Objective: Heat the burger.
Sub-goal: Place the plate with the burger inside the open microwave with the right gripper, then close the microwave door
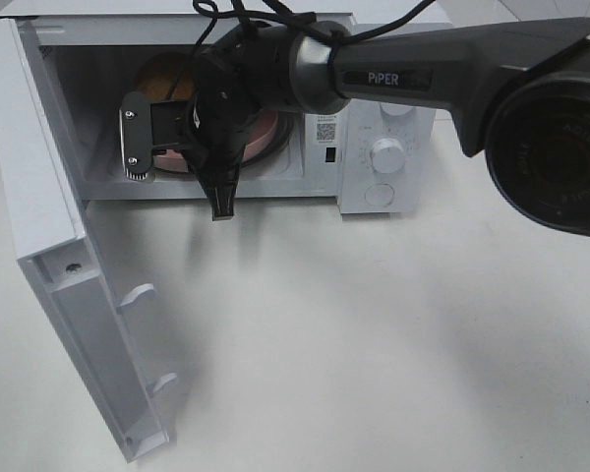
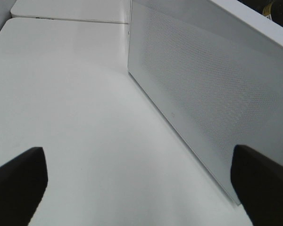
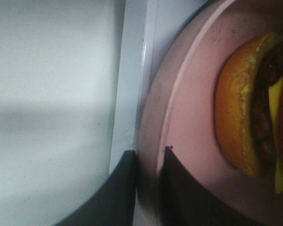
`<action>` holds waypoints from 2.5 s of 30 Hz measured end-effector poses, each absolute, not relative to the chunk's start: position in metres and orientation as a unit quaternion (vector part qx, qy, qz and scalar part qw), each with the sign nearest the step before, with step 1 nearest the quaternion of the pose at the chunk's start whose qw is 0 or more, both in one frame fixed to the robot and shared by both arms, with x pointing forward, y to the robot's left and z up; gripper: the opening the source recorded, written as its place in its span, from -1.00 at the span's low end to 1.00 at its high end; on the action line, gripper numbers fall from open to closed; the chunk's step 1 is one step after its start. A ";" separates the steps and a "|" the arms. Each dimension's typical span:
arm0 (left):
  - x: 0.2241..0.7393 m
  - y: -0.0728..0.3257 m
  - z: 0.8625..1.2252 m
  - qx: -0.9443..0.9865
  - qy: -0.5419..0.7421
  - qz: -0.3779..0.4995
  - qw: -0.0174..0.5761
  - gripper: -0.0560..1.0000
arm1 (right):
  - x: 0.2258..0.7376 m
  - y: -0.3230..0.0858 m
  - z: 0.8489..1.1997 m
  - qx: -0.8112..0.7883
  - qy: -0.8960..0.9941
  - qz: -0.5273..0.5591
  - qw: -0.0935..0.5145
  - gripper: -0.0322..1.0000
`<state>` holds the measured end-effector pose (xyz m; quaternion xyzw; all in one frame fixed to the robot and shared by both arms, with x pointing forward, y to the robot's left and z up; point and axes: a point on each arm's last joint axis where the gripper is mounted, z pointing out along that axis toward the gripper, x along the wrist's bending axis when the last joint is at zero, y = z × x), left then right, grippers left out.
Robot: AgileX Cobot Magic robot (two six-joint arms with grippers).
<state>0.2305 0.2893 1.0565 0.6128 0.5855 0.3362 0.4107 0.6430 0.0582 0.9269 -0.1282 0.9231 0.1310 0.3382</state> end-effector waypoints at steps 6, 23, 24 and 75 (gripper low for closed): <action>0.231 0.289 1.057 0.613 0.585 0.336 0.411 0.95 | 0.643 0.058 0.930 -0.125 0.924 0.129 0.339 -0.42; 0.231 0.289 1.057 0.613 0.585 0.336 0.411 0.95 | 0.637 0.052 0.941 -0.109 0.925 0.135 0.338 0.30; 0.231 0.289 1.057 0.613 0.585 0.336 0.411 0.95 | 0.636 0.051 0.944 -0.106 0.922 0.142 0.343 0.36; 0.231 0.289 1.057 0.613 0.585 0.336 0.411 0.95 | 0.468 -0.099 1.008 0.120 0.920 0.246 0.281 0.49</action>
